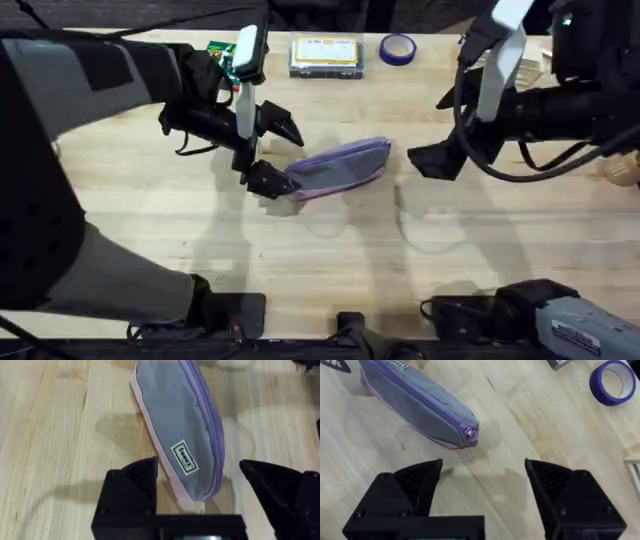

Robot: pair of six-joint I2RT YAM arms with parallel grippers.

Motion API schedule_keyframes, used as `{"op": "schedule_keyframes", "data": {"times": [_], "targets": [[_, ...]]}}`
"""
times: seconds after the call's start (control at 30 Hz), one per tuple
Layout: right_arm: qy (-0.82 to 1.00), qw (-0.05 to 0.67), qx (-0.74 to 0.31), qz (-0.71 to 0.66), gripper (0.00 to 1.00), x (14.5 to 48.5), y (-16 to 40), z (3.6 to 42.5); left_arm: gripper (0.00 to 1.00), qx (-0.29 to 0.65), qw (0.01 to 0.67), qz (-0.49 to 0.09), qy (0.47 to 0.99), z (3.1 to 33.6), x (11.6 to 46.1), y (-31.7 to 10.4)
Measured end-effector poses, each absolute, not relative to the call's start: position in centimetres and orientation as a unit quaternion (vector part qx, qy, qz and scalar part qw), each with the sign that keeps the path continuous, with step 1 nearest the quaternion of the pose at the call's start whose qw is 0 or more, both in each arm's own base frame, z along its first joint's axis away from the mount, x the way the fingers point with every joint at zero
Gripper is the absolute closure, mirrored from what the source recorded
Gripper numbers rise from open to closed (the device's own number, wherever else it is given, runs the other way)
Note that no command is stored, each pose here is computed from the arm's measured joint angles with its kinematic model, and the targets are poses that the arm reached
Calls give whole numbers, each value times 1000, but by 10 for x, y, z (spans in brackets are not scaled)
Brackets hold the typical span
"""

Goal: Unzip the bag, pick up the pens from the table one at a time and place them inside, then zip the bag closed.

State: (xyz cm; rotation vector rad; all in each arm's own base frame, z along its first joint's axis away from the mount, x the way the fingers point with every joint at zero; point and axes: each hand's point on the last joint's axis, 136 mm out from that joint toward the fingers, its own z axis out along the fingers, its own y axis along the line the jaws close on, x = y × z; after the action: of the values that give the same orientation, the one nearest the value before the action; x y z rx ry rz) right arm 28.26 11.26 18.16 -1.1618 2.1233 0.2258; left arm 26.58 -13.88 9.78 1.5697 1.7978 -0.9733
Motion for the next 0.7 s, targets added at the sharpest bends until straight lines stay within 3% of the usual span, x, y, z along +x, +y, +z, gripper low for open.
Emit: {"op": "schedule_keyframes", "data": {"times": [0.33,0.37,0.43,0.47,0.7], "targets": [[829,342,-433,95,5,280,112,180,5,584,272,-362,674,105,264,-137],[831,343,-427,97,5,280,112,181,5,589,276,-352,673,110,266,-136],[842,363,-383,110,6,276,112,197,5,600,318,-266,684,162,282,-127],[844,367,-374,113,5,275,112,201,5,597,323,-250,690,171,284,-125],[855,393,-309,138,5,266,111,222,6,530,321,-191,761,200,280,-107]]}}
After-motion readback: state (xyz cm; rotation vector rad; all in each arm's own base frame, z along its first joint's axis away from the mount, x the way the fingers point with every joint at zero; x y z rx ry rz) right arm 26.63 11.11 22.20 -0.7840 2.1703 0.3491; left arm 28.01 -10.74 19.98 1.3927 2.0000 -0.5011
